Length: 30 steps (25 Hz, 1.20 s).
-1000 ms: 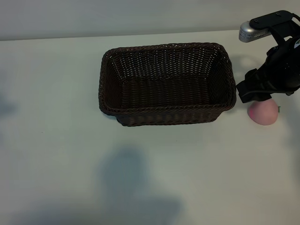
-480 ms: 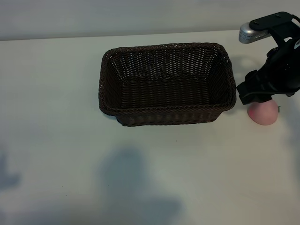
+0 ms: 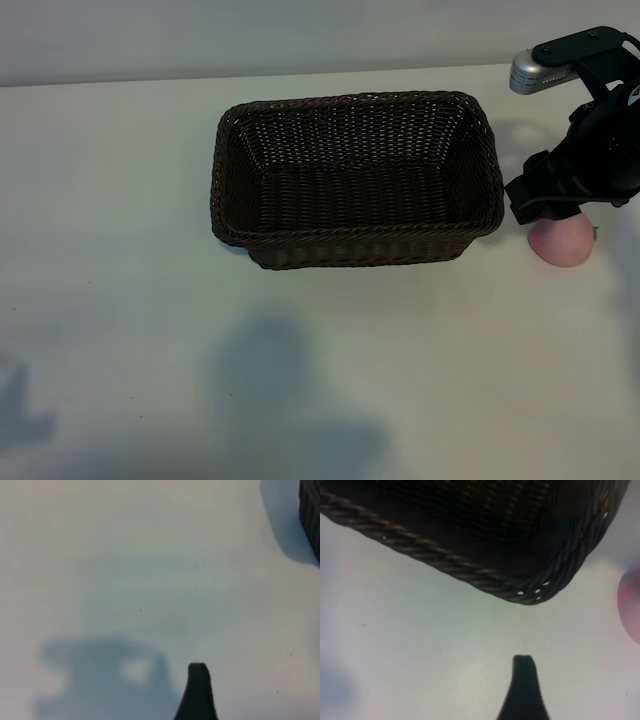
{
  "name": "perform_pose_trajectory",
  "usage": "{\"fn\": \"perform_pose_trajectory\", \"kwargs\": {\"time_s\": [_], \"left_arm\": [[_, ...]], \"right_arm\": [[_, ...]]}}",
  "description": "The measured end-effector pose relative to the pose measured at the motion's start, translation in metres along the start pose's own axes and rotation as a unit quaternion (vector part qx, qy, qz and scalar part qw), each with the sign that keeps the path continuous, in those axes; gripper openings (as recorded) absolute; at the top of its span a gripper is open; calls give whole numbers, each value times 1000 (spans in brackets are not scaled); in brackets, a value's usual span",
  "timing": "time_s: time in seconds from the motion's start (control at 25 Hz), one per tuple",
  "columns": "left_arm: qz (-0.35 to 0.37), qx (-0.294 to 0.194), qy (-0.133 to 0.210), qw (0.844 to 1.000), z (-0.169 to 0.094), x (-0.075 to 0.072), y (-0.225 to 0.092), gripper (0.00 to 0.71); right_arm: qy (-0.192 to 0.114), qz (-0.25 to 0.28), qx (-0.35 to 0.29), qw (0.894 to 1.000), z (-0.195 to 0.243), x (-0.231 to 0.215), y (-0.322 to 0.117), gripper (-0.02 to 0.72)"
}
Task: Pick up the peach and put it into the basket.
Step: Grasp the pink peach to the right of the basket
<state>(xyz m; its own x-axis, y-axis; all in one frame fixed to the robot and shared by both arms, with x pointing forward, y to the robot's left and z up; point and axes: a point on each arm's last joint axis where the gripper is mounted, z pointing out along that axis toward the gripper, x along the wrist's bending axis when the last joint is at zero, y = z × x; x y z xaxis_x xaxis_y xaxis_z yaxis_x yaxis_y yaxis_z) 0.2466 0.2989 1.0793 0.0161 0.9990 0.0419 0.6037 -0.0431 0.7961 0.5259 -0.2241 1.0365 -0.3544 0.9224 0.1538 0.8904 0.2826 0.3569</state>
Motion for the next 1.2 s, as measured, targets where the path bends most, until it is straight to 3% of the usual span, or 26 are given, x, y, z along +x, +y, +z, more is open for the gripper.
{"fn": "perform_pose_trajectory", "kwargs": {"time_s": [0.36, 0.84, 1.0, 1.2], "left_arm": [[-1, 17, -9, 1000, 15, -3, -28, 594], [0, 14, -10, 1000, 14, -4, -35, 574], [0, 15, -10, 1000, 15, -4, -35, 562], [0, -1, -9, 1000, 11, -4, -38, 556]], "right_arm": [[0, 0, 0, 1000, 0, 0, 0, 539], [-4, 0, -5, 1000, 1, -1, 1, 539], [-24, 11, 7, 1000, 7, -6, 1, 539], [-77, 45, 6, 996, 21, -19, 5, 539]]}}
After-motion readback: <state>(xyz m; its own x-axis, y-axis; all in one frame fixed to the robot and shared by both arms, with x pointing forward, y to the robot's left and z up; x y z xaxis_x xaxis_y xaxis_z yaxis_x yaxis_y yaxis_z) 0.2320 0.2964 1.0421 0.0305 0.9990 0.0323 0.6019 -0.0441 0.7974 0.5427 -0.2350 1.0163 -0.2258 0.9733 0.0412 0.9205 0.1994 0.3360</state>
